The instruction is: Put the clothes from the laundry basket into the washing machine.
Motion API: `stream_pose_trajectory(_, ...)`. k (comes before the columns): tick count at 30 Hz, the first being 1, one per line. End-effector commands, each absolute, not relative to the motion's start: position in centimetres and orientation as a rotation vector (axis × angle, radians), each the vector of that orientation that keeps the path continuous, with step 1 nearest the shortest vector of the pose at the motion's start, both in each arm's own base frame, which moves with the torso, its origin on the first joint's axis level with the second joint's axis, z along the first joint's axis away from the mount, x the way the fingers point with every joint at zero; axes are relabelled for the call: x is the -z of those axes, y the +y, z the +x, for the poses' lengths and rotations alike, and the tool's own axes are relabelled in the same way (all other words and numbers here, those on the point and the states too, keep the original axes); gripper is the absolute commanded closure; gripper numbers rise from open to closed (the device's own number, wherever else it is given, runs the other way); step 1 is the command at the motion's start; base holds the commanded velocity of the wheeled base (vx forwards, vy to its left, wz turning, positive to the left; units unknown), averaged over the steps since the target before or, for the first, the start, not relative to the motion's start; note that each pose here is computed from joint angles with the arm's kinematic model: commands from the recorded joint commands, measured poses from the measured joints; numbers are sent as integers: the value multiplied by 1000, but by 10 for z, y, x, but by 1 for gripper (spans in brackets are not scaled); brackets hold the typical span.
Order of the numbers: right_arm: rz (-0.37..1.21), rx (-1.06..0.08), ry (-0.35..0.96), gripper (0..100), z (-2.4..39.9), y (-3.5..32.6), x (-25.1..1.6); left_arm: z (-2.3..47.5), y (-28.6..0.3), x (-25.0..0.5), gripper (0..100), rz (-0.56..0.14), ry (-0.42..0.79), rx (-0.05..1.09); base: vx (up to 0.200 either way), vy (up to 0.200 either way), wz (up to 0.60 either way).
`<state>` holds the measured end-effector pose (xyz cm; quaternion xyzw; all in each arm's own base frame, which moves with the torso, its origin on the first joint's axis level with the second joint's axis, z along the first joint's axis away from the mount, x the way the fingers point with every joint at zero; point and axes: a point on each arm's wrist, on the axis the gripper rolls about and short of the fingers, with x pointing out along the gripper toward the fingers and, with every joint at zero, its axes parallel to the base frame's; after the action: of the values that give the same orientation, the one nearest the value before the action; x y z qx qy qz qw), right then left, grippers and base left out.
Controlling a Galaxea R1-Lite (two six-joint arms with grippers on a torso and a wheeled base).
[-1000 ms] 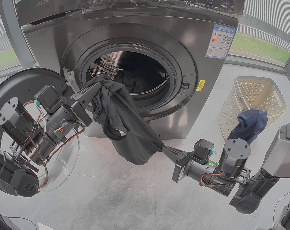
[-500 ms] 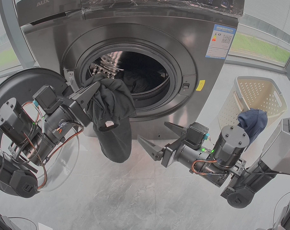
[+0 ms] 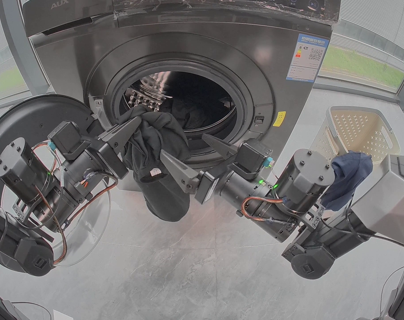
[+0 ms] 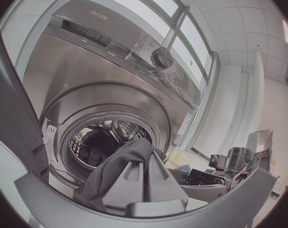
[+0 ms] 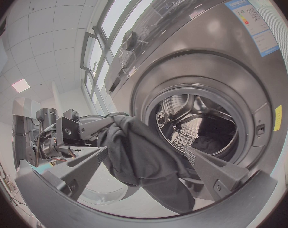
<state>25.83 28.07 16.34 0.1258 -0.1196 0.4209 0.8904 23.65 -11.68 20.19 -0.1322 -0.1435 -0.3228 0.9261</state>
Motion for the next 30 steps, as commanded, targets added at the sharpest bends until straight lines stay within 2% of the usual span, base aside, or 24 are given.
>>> stream_pose_trajectory(1,264,-899,-248,0,256,290,-160,238,-118,-199,100,-270,-285,662,0,0,0)
stream_pose_trajectory(15,271,-907,-259,0,263,303,-153,238,-119,-199,100,-269,-283,666,0,0,0)
stream_pose_trajectory(16,271,-905,-260,100,266,305,-150,238,-119,-199,100,-269,-283,666,0,0,0)
stream_pose_trajectory(24,279,-900,-275,100,267,307,-154,237,-119,-198,100,-268,-279,666,0,0,0)
stream_pose_trajectory(30,284,-872,-287,100,261,288,-170,237,-119,-197,100,-268,-276,665,0,0,0)
